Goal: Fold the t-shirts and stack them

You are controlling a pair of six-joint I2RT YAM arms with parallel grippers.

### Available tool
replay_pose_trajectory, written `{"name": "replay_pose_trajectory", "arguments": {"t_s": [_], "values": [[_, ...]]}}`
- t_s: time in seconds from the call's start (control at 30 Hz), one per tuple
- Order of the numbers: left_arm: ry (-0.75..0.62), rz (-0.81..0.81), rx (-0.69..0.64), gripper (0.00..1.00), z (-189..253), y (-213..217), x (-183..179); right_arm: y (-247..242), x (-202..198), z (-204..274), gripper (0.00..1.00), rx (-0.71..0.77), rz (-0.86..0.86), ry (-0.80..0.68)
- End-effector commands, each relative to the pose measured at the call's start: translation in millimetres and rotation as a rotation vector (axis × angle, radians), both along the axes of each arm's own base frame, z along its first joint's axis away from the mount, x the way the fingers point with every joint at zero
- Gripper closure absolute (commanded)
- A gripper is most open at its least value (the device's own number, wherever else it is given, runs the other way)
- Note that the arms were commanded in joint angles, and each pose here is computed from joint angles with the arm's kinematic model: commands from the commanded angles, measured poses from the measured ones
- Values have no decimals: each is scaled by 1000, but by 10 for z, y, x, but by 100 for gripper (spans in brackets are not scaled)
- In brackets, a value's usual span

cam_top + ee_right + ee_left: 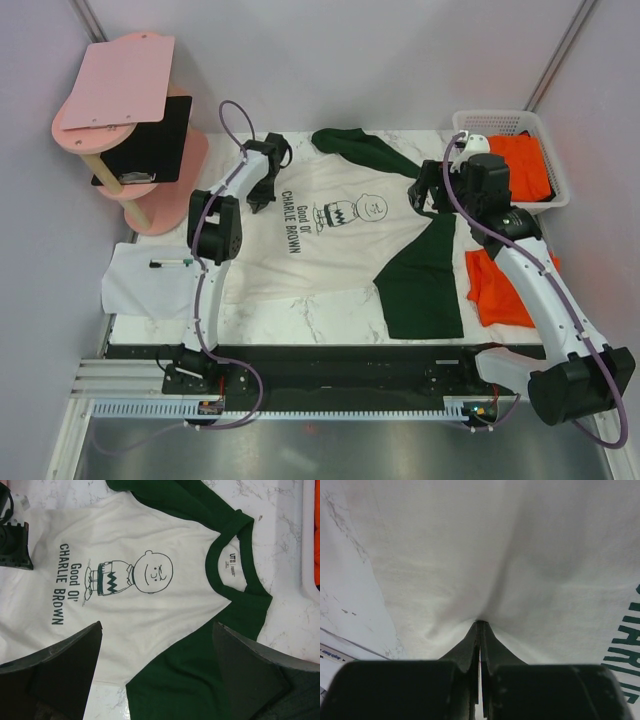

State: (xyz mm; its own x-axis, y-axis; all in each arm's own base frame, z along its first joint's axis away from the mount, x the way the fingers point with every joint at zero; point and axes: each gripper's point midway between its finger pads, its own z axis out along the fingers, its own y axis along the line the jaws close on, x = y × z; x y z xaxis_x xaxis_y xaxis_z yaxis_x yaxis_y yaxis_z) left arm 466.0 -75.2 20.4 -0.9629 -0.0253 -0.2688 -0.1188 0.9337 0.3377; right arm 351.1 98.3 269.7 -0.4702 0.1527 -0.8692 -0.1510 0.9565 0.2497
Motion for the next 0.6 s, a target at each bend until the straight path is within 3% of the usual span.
{"name": "replay_pose_trajectory", "arguments": {"t_s": [0.0,0.2,0.4,0.57], "values": [[-1,71,-28,98,-78,181,222,-10,62,-40,2,-21,0,4],[-67,52,-64,98,98,193,464,21,112,-173,2,-24,10,39],[-214,-23,-41,98,685,-57,377,2,106,-317,2,-7,-25,70],[-345,-62,-86,79,1322,-282,32,16,16,-645,2,59,-57,125]]}}
